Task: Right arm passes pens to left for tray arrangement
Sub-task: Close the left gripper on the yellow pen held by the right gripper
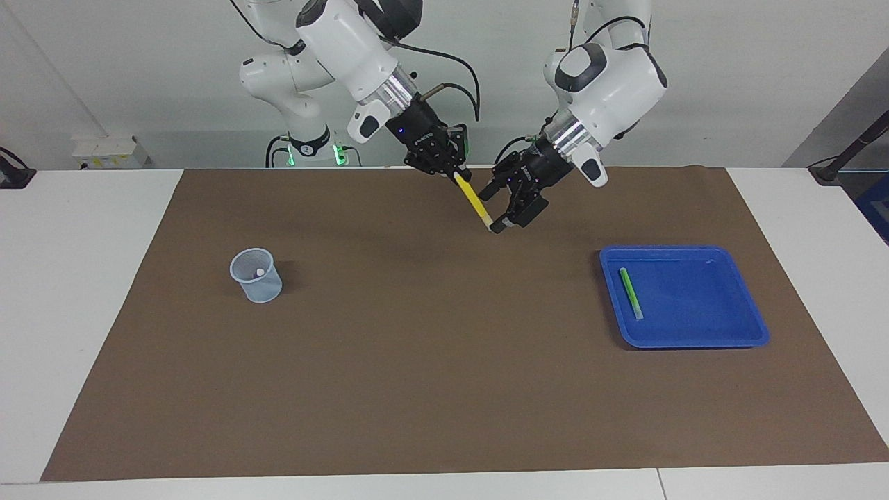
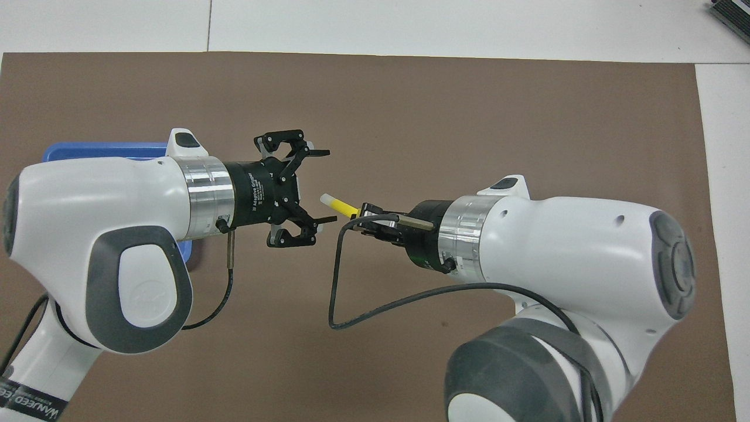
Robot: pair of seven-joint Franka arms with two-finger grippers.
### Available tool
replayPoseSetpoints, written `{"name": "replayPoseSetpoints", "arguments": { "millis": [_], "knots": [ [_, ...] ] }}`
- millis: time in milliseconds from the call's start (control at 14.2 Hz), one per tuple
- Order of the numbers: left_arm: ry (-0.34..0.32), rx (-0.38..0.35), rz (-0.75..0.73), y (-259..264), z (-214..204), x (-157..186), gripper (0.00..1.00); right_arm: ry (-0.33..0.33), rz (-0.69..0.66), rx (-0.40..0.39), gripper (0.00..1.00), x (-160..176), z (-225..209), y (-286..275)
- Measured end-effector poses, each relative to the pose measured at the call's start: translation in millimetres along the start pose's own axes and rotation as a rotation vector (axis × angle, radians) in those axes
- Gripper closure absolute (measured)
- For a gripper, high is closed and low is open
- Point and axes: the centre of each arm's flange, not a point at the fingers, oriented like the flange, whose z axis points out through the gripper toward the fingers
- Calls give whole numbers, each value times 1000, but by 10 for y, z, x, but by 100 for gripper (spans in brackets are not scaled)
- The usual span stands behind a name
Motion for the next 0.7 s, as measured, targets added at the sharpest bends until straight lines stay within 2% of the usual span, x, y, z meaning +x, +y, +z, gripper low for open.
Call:
{"name": "replayPoseSetpoints", "arguments": {
  "millis": [141,211,352,423,493,634,704],
  "knots": [
    [3,1,-15,-84,65,-30,0,0,0,0,81,-1,-1,0],
    [4,0,-17,-106,81,-38,9,0,0,0,81,-1,-1,1],
    [4,-1,-17,-122,80,-45,11,0,0,0,81,-1,0,2],
    [4,-3,-17,-122,73,-44,22,0,0,0,81,-2,-1,2],
    [4,-4,-16,-119,67,-41,30,0,0,0,81,-2,-1,1],
    [3,-7,-3,-109,50,-34,30,0,0,0,81,-2,-2,1],
    [3,-9,3,-107,37,-37,36,0,0,0,81,-2,-2,1]
  ]
}}
